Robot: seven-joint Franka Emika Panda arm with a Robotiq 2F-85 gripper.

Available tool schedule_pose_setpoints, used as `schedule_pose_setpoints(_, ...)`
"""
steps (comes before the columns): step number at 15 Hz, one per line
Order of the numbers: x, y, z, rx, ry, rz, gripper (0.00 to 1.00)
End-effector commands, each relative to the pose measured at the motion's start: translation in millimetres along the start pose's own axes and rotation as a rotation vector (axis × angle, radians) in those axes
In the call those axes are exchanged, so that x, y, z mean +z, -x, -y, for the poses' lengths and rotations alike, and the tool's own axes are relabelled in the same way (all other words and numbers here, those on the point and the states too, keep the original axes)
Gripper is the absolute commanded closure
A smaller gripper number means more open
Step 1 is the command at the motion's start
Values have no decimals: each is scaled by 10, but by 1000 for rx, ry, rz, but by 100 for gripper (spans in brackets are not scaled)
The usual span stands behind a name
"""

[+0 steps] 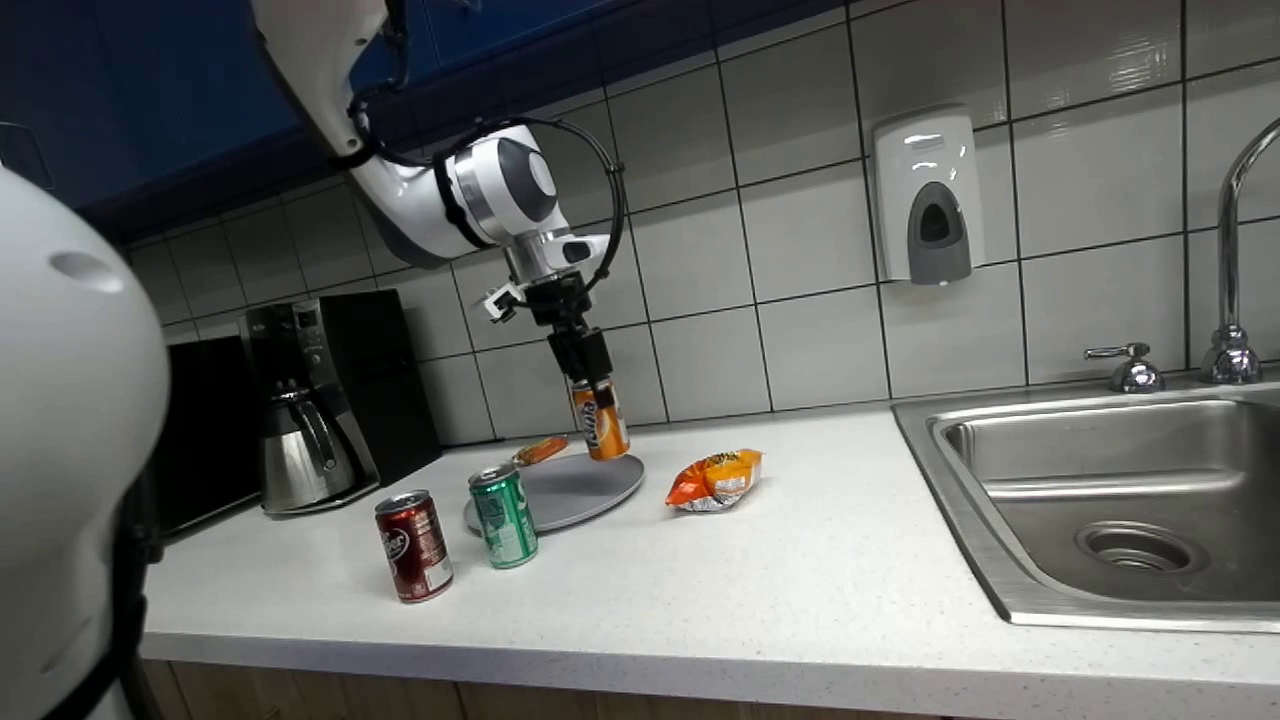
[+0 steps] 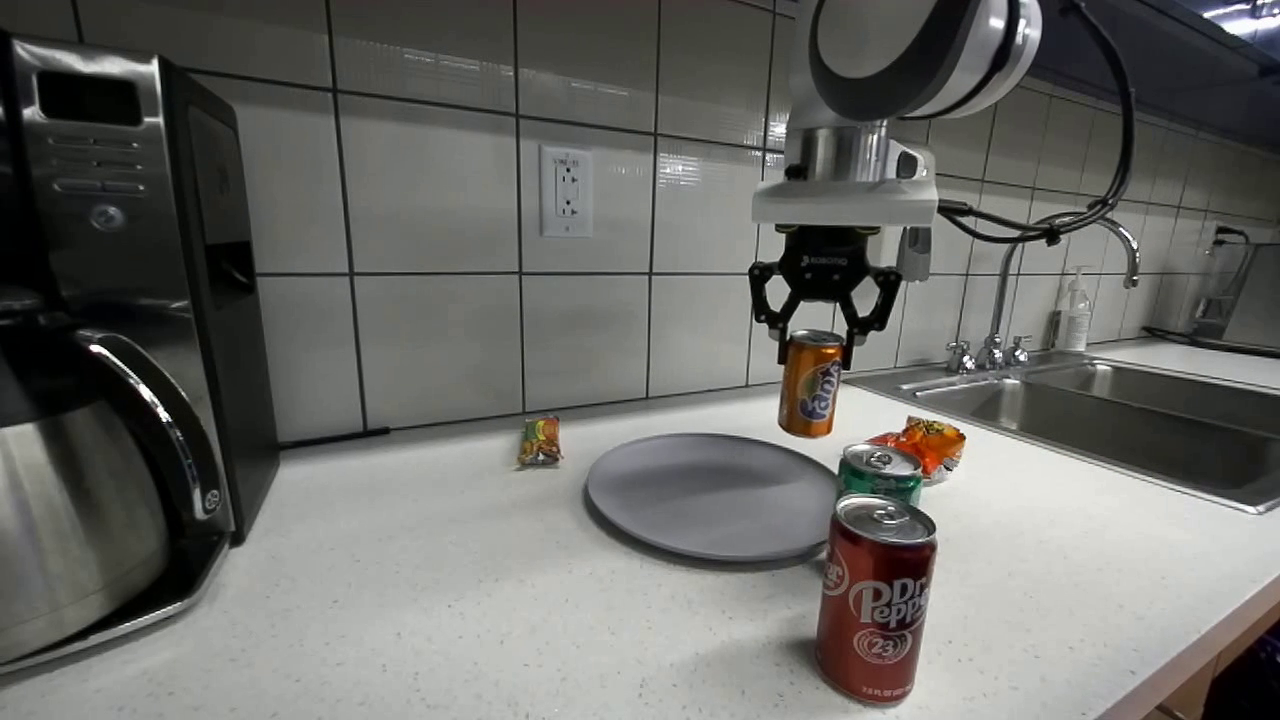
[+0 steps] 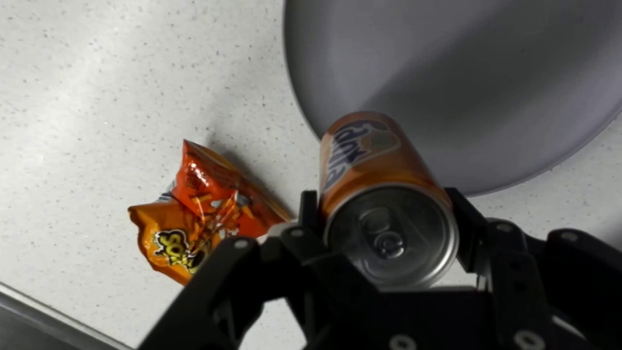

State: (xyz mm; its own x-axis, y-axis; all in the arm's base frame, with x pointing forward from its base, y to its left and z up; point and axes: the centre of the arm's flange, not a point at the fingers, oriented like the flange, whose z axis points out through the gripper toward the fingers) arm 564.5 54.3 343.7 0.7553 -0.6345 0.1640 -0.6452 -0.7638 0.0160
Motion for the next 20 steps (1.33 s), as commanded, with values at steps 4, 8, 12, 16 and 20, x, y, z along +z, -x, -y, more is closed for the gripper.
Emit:
schedule_pose_setpoints(4,-9,-74,477,-35,16,17,62)
schedule_pose_setpoints(8,76,-104,637,-56,23,26,62)
schedule_pose_setpoints(12,174,-110,759,-74,29,35,62)
schedule_pose_setpoints(16,265,-103,829,-84,32,44,62)
schedule_pose_setpoints(20,334,-111,830,-78,31,50,62)
